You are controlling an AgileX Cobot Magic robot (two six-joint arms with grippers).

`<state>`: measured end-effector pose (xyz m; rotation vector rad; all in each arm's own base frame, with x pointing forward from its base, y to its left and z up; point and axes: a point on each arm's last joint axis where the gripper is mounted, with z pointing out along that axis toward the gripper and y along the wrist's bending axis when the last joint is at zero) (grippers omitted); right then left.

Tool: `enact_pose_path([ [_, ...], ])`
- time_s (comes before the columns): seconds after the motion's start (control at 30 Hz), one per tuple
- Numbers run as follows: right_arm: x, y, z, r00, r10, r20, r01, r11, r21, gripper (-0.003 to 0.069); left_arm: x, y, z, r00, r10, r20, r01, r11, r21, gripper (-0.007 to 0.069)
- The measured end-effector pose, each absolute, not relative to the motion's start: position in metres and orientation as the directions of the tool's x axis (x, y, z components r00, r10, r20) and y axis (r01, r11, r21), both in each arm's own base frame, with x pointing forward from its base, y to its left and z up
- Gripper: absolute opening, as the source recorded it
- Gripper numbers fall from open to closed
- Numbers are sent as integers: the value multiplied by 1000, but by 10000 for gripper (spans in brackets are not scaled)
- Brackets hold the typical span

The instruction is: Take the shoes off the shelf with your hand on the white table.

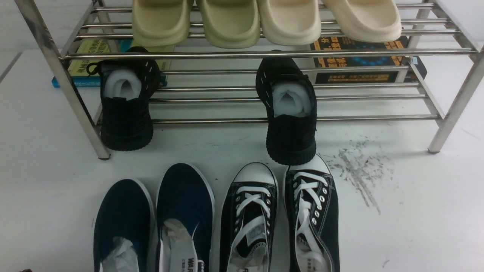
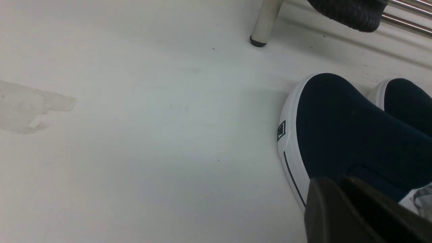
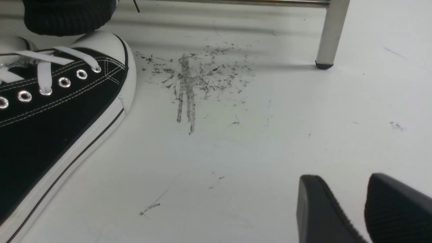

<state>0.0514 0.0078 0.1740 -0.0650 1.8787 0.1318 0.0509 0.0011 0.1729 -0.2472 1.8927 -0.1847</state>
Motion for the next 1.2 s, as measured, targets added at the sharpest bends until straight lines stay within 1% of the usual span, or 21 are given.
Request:
enact_pose_path([
  [1.2,51,8,174,-307,22,-951,-112,992,59,237,51,1,173,-317,-260,-912,-80,966,-248,95],
])
